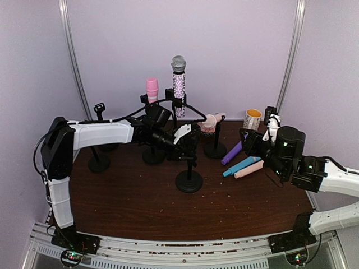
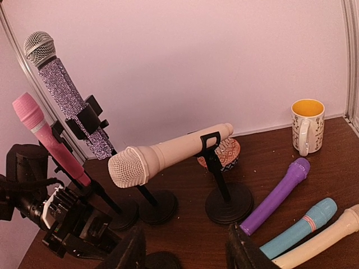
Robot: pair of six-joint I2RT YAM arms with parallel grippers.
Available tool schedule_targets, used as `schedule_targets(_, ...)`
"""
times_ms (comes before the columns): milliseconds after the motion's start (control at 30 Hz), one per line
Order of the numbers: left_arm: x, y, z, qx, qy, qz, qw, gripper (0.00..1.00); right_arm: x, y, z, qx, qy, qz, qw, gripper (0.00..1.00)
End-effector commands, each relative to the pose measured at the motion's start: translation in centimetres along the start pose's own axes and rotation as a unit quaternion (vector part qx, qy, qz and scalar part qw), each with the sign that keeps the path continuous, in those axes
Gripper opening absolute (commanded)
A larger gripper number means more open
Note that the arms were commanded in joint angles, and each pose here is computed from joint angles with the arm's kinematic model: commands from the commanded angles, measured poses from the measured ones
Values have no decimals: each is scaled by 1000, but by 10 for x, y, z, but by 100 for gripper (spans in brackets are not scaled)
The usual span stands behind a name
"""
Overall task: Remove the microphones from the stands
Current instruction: Pick up the microphone stand at the center of the board, then place the microphone stand at the corner of the board.
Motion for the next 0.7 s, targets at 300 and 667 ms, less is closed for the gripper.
schedule_targets(300,-86,8,-84,-28,110,124,986,9,0,1,17,-9,-10,-1,1000,49)
schedule_targets(667,-181,49,-130,-81,95,265,956,9,5,4,12,-21,6,-6,1000,49)
Point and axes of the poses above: each gripper's point midway between its finger pads, its own x axis out along the fingers, its own y axis along the line the jaws close on, z = x × y, the point moved 4 cm from there along -x, back along the fingers, and after that the axes turned 11 degrees about -x, right-handed, at the moved point
